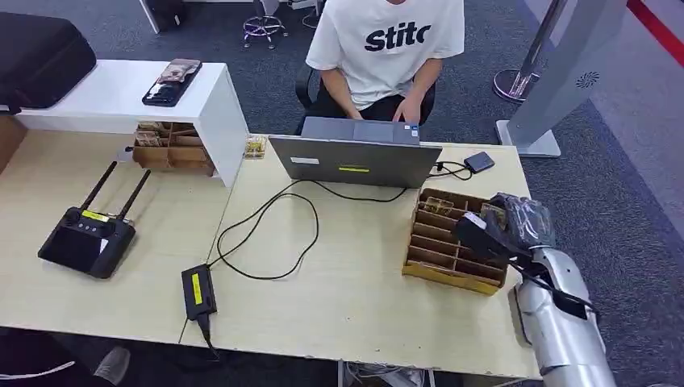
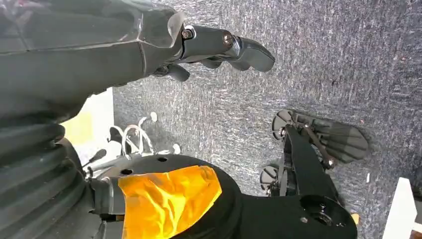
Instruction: Pass the card to the sensor for recognition and then transmit it.
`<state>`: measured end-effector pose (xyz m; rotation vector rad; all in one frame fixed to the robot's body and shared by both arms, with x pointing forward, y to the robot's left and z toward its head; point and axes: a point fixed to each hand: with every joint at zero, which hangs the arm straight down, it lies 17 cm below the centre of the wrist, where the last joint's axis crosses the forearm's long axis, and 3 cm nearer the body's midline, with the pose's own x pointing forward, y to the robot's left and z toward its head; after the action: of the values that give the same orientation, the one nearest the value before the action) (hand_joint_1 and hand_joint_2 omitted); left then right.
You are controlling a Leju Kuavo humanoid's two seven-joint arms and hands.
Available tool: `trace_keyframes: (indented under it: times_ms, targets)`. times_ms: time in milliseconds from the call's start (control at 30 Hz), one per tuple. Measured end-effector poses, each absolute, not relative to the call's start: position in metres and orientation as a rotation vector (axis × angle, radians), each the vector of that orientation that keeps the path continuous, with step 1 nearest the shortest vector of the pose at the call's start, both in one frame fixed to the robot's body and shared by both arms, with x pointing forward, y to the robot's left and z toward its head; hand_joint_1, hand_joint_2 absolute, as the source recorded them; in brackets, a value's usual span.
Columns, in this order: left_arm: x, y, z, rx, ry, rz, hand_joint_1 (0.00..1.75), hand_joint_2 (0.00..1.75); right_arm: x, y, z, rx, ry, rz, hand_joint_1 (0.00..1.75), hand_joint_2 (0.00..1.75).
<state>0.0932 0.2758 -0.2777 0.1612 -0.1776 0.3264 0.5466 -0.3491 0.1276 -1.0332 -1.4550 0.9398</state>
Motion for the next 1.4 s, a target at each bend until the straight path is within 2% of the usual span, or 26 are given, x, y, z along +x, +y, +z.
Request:
trace_keyframes:
  times_ms: [33,433,767,833,867,1133,1400]
  targets:
    - [0.093,0.276,-0.278,0.161,-0.178,0.326,0.0,1.75,0.547,-0.348,0.133,-1.04,-1.466,0.936,1.69,1.75]
    - [0.093,0.275,-0.278,0.159,-0.178,0.323,0.0,1.75,0.552,-0.332,0.242,-1.157,-1.677,0.842,1.69,1.75]
    - [0.093,0.275,-0.278,0.159,-0.178,0.323,0.0,1.75,0.549,-0.328,0.263,-1.186,-1.721,0.829,1.68,1.75]
    - [0.093,0.275,-0.278,0.159,-0.178,0.323,0.0,1.75,0.548,-0.327,0.268,-1.193,-1.732,0.826,1.75,1.75]
    - [0.093,0.275,-0.278,0.159,-0.178,0.323,0.0,1.75,0.548,-0.327,0.272,-1.198,-1.739,0.825,1.71,1.75]
    - [0.093,0.274,-0.278,0.156,-0.179,0.322,0.0,1.75,0.55,-0.31,0.307,-1.196,-1.799,0.836,1.75,1.75]
    - [0.102,0.272,-0.276,0.139,-0.215,0.311,0.0,1.75,0.593,-0.274,0.339,-1.195,-1.77,0.915,1.75,1.75]
